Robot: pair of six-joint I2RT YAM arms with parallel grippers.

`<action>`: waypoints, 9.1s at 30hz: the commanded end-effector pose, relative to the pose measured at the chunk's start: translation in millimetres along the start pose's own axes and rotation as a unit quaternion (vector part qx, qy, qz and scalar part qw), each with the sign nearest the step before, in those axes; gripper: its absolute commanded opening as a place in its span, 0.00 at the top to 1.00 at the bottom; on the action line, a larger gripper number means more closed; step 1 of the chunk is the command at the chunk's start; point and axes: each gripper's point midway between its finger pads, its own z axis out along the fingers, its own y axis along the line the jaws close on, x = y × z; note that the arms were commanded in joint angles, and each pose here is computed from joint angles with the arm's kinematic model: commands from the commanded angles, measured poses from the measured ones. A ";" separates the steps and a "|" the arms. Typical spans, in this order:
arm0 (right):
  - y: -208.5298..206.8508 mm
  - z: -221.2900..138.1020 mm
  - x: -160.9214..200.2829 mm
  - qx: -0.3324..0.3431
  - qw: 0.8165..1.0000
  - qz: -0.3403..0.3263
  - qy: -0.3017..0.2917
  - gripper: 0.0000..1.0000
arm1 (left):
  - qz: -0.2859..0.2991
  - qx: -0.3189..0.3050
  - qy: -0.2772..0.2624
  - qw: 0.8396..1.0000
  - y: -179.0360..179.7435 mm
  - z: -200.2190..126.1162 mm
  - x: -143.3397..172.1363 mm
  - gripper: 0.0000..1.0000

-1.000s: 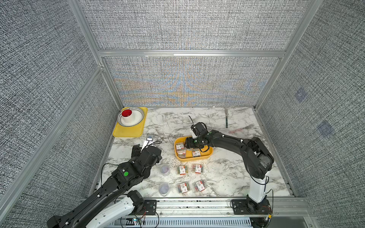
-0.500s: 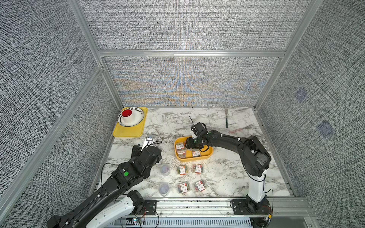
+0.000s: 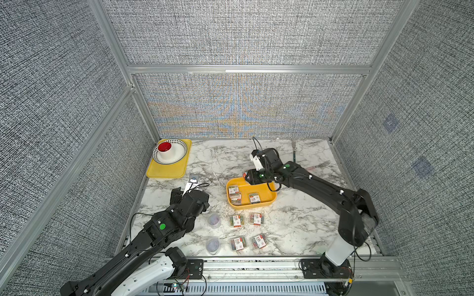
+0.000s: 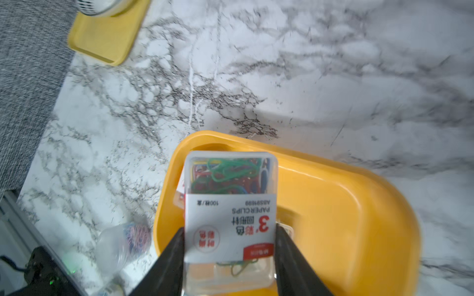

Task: Take the paper clips out of the storage box
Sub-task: Pick up the boxed paper clips from the storage box, then place the boxed paper clips at the center of the board, then pick up the boxed paper clips from the storage box, then place the boxed paper clips at the center of the board.

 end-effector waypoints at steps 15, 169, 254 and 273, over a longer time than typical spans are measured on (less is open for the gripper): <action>1.4 -117.7 91.3 -0.013 0.883 -0.469 -0.019 0.57 | -0.015 0.002 -0.006 1.000 -1.7 1.0 -4.2 0.09; -138.9 -145.9 67.5 0.167 0.977 0.048 -0.126 0.27 | -0.147 -0.027 0.403 0.903 -217.0 149.6 57.7 0.23; -133.8 -288.7 6.0 0.260 0.934 0.031 -0.242 0.35 | 0.329 0.485 0.232 0.776 -372.2 -80.7 110.2 0.52; -135.3 -279.4 10.0 0.256 0.938 0.026 -0.232 0.34 | 0.428 0.441 0.239 0.751 -404.9 -53.1 144.2 0.50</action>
